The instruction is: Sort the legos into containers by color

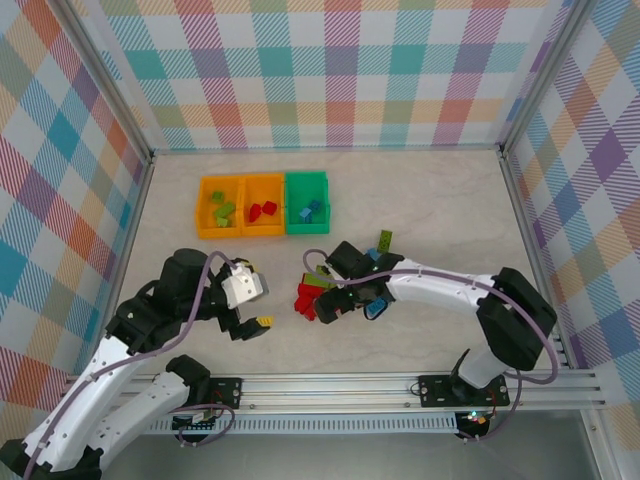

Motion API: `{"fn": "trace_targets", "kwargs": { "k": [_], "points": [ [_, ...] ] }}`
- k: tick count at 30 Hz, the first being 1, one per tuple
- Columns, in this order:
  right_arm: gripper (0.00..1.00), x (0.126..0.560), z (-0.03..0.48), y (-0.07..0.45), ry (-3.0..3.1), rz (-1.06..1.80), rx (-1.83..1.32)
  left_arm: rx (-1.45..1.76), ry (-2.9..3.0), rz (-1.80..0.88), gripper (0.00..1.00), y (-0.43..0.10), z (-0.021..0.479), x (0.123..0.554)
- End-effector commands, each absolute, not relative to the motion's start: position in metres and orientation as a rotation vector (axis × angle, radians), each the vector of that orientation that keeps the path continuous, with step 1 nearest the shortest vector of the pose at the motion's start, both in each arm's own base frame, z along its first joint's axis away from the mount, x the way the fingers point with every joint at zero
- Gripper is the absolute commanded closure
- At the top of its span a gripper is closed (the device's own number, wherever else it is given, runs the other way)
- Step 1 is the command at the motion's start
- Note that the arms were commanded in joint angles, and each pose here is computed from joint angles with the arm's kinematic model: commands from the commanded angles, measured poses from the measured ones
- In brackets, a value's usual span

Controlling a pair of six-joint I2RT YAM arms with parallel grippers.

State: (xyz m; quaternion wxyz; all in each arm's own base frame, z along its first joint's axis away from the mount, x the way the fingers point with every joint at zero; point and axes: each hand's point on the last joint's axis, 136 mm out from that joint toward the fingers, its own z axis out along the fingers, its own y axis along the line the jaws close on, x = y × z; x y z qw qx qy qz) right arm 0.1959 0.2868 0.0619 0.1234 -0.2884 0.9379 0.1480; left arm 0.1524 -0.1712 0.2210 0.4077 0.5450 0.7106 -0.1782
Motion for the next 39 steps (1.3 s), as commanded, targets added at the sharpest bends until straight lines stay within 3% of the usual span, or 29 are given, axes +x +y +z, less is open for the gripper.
{"fn": "trace_targets", "kwargs": {
  "k": [1,7,15,22,30,33,39],
  "points": [
    [0.02,0.204,0.057,0.3,2.701,0.407,-0.939,1.534,1.715,-0.438,0.0,-0.177,0.204,0.147],
    [0.08,0.207,0.035,0.306,2.74,0.366,-0.988,1.564,1.75,-0.487,0.0,-0.181,0.199,0.147],
    [0.38,0.209,0.024,0.297,2.767,0.268,-0.981,1.562,1.746,-0.482,0.0,-0.182,0.197,0.148],
    [0.47,0.213,0.083,0.302,2.612,0.417,-0.891,1.52,1.687,-0.452,0.0,-0.183,0.206,0.154],
    [0.51,0.252,0.188,0.356,2.106,0.633,-0.903,0.904,1.666,-0.317,0.0,-0.155,0.27,0.221],
    [0.51,0.282,0.205,0.389,1.974,0.612,-0.923,0.399,1.733,-0.175,0.0,-0.099,0.304,0.262],
    [0.52,0.352,0.206,0.452,1.849,0.568,-0.912,0.099,1.825,0.089,0.0,-0.036,0.306,0.271]
  ]
}}
